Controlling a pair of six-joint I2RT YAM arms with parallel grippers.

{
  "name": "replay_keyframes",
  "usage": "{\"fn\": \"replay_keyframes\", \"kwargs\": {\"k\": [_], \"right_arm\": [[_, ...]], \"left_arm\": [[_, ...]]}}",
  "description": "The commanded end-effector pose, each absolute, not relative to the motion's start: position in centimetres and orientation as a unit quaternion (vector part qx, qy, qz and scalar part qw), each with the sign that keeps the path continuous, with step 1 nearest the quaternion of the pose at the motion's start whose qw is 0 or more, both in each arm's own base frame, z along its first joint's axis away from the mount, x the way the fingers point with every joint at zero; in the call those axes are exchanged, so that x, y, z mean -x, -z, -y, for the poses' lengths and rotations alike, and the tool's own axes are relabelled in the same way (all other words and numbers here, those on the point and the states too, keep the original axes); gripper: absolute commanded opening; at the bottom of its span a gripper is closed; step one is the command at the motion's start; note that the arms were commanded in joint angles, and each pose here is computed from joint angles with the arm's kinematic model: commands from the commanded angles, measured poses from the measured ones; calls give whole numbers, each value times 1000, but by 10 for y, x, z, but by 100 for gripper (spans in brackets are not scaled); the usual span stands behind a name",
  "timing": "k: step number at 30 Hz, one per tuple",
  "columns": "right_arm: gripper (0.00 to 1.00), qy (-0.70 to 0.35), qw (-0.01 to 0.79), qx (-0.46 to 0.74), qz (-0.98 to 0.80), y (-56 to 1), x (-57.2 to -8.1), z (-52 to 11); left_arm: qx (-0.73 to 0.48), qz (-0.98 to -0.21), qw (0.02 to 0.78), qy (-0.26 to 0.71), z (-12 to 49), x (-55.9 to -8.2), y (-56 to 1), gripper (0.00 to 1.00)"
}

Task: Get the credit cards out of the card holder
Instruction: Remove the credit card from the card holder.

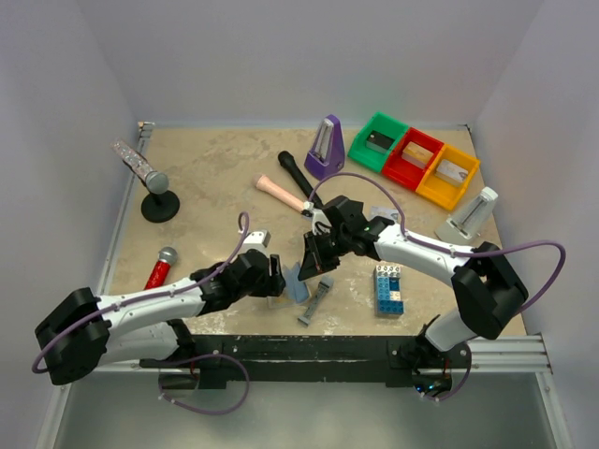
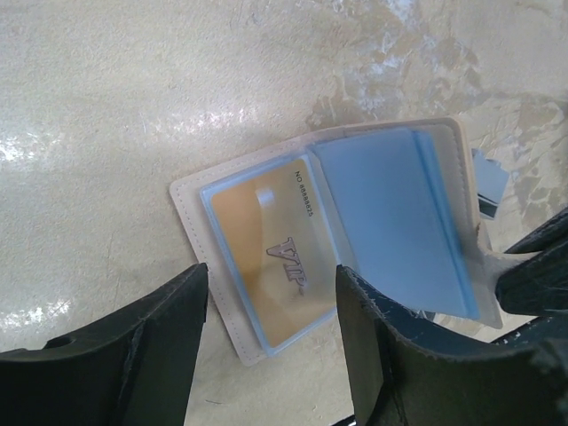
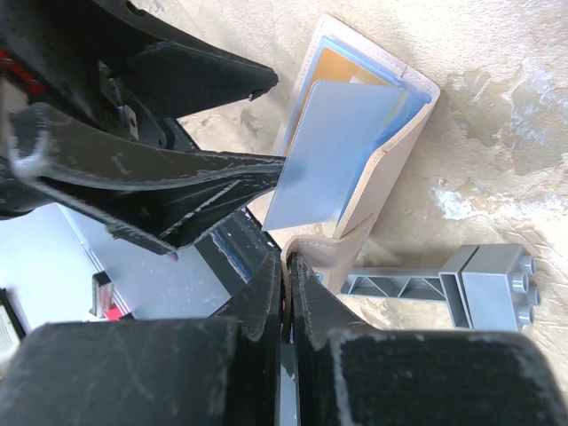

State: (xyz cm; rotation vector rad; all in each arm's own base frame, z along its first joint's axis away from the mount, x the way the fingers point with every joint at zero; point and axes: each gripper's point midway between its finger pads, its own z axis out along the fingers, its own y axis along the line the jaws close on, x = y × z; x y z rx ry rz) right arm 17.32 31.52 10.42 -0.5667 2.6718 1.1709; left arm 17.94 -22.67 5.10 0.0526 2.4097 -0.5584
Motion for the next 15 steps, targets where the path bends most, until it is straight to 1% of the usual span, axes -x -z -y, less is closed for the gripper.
{"fn": "replay_keyframes", "kwargs": {"k": [1, 3, 5, 8, 10, 12, 14, 15], "right_arm": [[8, -388, 105, 192, -895, -114, -175, -313], [24, -384, 109, 189, -897, -114, -175, -310], [36, -376, 116, 186, -900, -115, -175, -306], [44, -356, 137, 178, -907, -117, -178, -296], [46, -343, 157, 176, -909, -122, -180, -288], [44, -335, 173, 177, -909, -125, -181, -282], [36, -337, 179, 183, -906, -128, -181, -281], [26, -337, 177, 185, -906, -127, -181, -281]], "left_arm": [[-38, -909, 340, 236, 247, -190, -65, 63], [-49, -907, 340, 244, 258, -194, -71, 63], [-61, -905, 339, 250, 268, -198, -78, 63], [-74, -902, 339, 258, 282, -203, -84, 63], [-80, -901, 335, 263, 291, -206, -87, 63], [-86, -900, 329, 273, 301, -208, -88, 63], [-87, -901, 323, 275, 307, -210, -84, 63], [-88, -904, 318, 272, 308, -210, -81, 63]]}}
